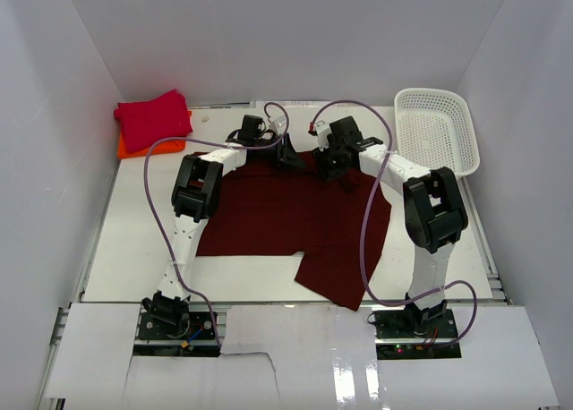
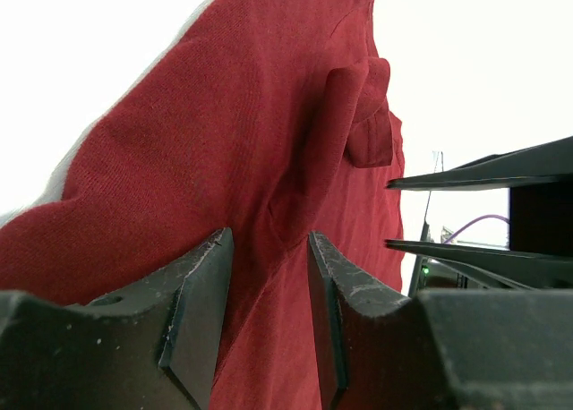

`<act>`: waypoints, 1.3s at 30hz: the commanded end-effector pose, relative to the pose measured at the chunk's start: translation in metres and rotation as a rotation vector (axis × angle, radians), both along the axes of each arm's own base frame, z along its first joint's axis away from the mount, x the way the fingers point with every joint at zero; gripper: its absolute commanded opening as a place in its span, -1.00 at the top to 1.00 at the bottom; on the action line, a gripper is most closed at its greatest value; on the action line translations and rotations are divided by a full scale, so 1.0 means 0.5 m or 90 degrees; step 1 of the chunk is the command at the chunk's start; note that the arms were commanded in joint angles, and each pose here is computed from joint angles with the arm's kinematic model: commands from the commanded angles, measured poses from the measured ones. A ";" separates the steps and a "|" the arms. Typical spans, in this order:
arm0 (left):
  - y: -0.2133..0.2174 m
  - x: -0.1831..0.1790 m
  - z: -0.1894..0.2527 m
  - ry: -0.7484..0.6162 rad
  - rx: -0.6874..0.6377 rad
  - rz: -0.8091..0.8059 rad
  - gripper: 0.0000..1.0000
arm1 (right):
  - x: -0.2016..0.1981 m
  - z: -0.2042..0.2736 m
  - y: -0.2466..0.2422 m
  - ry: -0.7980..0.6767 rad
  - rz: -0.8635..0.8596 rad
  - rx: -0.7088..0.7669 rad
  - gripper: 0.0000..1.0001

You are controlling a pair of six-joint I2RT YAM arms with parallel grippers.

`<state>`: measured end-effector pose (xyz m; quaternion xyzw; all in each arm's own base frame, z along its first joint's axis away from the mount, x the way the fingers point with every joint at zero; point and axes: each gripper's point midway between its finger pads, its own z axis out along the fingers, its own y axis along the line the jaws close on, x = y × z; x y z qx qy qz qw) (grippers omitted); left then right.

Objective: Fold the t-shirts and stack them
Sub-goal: Fold the flattened tshirt in 1/3 of the way

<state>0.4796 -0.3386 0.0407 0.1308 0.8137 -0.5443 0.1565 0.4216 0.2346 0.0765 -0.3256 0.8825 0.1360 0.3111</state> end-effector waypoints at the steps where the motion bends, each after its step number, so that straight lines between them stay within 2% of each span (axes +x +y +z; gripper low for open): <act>1: -0.003 -0.022 -0.035 0.030 0.028 -0.007 -0.01 | 0.008 -0.004 -0.004 -0.007 -0.013 0.004 0.14; 17: -0.003 -0.023 -0.035 0.029 0.029 -0.007 -0.01 | 0.042 -0.042 -0.017 -0.030 -0.033 -0.066 0.02; 31: -0.001 -0.023 -0.038 0.031 0.030 -0.006 -0.01 | 0.082 -0.060 -0.022 -0.046 -0.048 -0.101 0.02; 39: 0.003 -0.022 -0.037 0.032 0.030 -0.004 -0.01 | 0.101 -0.071 -0.020 -0.049 -0.049 -0.113 0.19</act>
